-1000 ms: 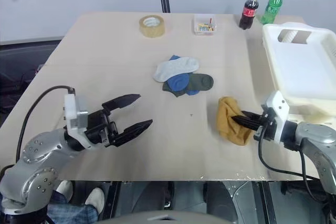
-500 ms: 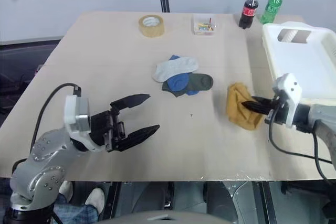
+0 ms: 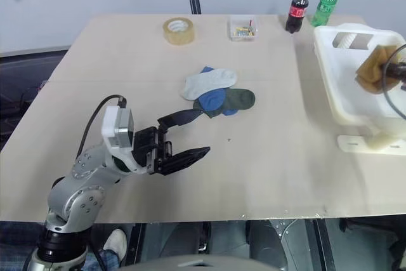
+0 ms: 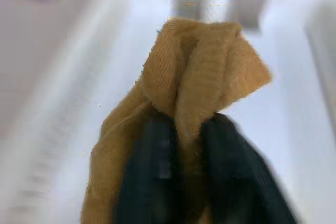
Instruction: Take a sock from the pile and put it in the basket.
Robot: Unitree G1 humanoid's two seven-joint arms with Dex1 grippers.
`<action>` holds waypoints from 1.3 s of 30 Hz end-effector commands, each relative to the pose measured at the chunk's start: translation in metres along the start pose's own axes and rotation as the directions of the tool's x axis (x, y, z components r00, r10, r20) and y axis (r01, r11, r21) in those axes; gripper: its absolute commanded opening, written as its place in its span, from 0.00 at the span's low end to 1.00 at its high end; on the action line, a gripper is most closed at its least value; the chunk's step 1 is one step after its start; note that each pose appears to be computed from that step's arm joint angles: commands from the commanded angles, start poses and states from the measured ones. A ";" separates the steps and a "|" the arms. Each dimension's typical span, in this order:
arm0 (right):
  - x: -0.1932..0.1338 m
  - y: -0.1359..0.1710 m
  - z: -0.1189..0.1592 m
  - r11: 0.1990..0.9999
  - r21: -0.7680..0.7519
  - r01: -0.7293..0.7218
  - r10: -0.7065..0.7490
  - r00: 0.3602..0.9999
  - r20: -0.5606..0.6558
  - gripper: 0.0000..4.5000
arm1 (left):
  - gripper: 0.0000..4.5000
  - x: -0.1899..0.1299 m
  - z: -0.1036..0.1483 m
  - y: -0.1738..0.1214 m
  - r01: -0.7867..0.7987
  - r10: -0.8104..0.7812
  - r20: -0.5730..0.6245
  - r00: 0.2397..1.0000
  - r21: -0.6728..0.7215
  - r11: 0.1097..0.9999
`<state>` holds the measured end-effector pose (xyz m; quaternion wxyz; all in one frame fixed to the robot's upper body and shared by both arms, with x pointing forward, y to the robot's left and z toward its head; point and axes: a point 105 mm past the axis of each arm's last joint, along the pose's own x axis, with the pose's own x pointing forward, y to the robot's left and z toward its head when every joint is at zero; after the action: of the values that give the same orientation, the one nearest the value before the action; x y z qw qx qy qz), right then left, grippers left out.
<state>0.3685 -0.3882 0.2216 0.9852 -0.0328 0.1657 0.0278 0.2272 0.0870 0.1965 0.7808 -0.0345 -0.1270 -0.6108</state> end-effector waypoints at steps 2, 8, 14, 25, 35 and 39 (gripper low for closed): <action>0.003 -0.023 -0.017 0.965 -0.225 0.138 -0.157 0.985 -0.069 0.67 | 1.00 0.002 0.005 0.003 0.005 -0.006 0.033 0.999 0.032 0.999; -0.005 -0.029 0.008 0.870 -0.445 0.213 -0.216 0.975 0.045 0.86 | 1.00 -0.001 0.005 0.005 -0.009 0.008 0.036 0.999 0.033 0.999; -0.018 0.000 0.027 0.850 -0.511 0.127 -0.070 0.989 0.129 0.86 | 1.00 -0.010 -0.001 0.007 -0.061 0.062 -0.007 0.998 0.030 0.998; -0.054 0.163 -0.009 0.774 -0.406 -0.485 0.611 0.741 0.279 0.86 | 1.00 -0.039 -0.022 0.023 -0.306 0.308 -0.153 0.939 0.041 0.951; -0.064 0.180 -0.111 0.732 -0.231 -0.641 0.673 0.733 0.100 0.86 | 1.00 -0.075 -0.046 0.008 -0.535 0.534 -0.257 0.805 0.074 0.842; -0.072 0.169 -0.132 0.734 -0.219 -0.643 0.667 0.742 0.059 0.86 | 1.00 -0.104 -0.062 0.003 -0.645 0.627 -0.330 0.706 0.068 0.761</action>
<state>0.2468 -0.2280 0.1003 0.9120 -0.0394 0.1215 0.3897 0.2166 0.1667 0.1044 0.9448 -0.0091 0.0589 -0.3222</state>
